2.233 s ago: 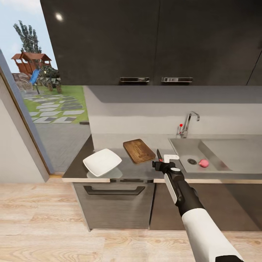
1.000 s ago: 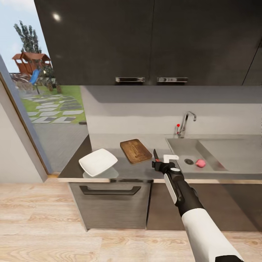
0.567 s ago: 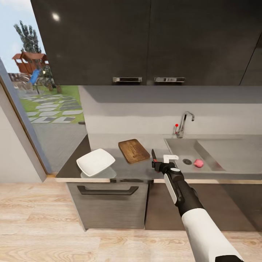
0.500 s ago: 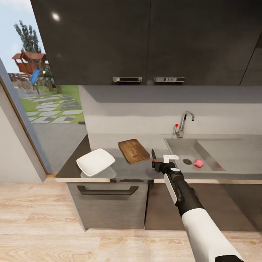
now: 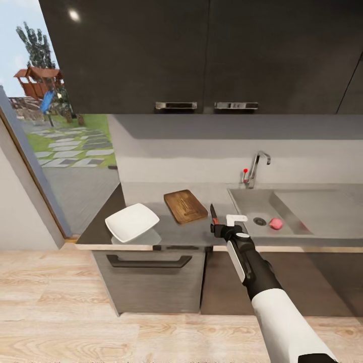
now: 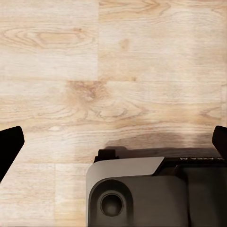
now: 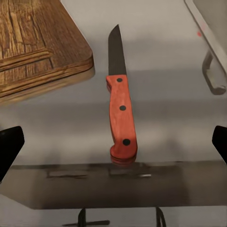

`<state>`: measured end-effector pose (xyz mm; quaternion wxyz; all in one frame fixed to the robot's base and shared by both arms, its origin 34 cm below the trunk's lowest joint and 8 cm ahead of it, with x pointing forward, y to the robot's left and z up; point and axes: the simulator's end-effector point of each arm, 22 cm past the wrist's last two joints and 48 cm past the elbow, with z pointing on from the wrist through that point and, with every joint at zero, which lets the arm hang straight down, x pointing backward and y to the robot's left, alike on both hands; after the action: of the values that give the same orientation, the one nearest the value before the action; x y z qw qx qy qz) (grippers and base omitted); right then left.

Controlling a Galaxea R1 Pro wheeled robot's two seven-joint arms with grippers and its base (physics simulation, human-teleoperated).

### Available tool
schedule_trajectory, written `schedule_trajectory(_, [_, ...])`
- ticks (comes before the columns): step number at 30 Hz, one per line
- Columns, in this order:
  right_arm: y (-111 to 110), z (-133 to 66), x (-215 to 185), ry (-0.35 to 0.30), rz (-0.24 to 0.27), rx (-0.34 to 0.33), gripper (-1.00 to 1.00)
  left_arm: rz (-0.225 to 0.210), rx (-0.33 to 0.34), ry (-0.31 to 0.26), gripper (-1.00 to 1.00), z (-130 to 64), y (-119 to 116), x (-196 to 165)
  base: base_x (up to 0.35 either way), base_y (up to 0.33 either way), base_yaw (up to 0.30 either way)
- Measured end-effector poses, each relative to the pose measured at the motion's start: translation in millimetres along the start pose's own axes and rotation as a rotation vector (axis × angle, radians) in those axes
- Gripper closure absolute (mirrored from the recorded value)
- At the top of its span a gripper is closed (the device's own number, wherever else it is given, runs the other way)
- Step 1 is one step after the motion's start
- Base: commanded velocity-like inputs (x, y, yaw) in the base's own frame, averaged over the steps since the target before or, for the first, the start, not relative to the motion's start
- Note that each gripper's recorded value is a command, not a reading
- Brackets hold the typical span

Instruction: In the kitchen, take the Vidalia onion out of the sink, dice it on the chopping board with the paring knife, put the diced onion into the bowl on the countertop, then place both the paring knife and the chopping board into the sink.

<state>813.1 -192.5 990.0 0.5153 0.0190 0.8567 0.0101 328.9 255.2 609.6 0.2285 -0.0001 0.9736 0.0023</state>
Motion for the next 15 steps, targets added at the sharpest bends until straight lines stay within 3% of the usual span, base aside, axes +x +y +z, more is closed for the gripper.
schedule_trajectory(9, [0,4.8,8,0.014,0.0,0.001,-1.0,0.0,0.0,0.014,-1.0,0.3,0,6,0.016,0.0,0.0])
schedule_trajectory(15, [-1,7.7,14,0.023,0.0,0.001,-1.0,0.0,0.0,0.023,-1.0,0.3,0,10,0.141,0.0,0.0])
